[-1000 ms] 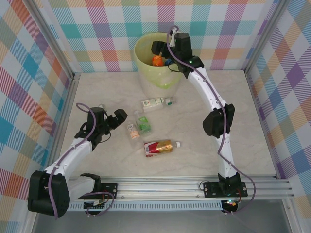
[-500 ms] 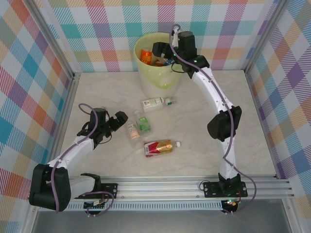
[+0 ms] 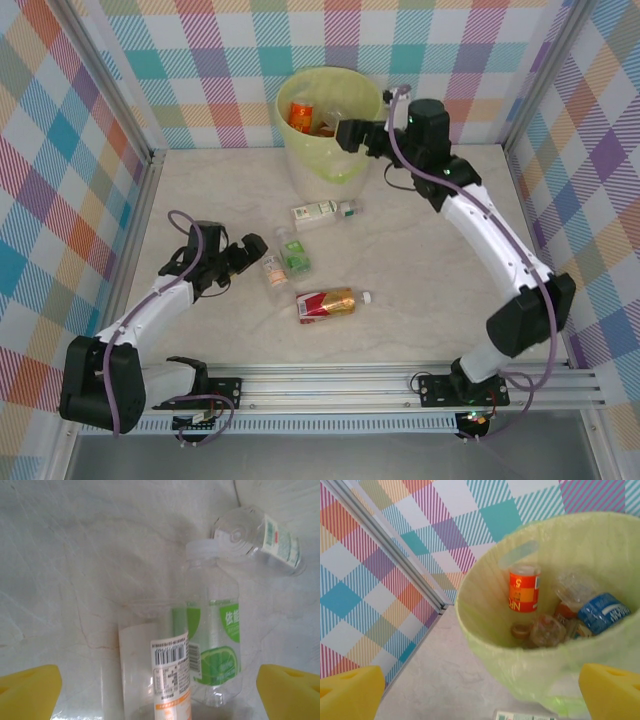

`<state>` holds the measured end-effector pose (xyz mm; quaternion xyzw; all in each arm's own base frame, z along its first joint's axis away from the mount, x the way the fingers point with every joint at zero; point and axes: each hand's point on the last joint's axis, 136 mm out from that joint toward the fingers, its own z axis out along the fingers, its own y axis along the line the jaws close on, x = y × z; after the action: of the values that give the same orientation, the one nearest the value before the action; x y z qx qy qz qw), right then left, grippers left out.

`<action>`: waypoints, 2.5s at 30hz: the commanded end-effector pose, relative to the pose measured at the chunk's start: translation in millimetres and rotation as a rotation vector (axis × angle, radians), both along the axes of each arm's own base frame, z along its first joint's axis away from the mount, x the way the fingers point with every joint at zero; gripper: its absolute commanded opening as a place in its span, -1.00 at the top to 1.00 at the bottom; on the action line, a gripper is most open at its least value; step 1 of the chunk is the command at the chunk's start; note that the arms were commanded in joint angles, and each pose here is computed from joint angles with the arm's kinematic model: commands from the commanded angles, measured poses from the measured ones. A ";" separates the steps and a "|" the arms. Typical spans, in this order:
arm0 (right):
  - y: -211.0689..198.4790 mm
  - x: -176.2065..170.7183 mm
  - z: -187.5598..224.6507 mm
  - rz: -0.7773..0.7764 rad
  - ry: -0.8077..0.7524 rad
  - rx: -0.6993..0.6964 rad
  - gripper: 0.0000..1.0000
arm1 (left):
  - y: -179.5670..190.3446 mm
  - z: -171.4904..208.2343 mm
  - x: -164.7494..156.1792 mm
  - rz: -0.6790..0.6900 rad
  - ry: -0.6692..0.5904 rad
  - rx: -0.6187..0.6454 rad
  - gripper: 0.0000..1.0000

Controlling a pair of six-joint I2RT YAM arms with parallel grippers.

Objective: Put the plastic bottles in the bin

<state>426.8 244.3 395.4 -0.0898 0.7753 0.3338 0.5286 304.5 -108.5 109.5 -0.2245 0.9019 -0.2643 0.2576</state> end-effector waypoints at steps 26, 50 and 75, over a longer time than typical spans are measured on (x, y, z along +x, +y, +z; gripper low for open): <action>-67.4 -98.2 -80.6 -0.126 0.028 0.005 -0.99 | -45.7 -47.2 -10.6 -0.119 0.209 0.163 -0.66; -59.1 -91.4 -89.2 -0.110 0.074 0.029 -0.99 | -46.9 -69.8 1.3 -0.145 0.237 0.219 -0.19; -63.1 -90.0 -89.6 -0.143 0.102 0.045 -0.99 | -74.6 116.8 63.7 -0.188 -0.354 0.103 0.13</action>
<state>337.0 180.6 283.6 -0.0113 0.8136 0.3040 0.4955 351.9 -168.4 171.3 -0.1067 0.9086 -0.2348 0.3285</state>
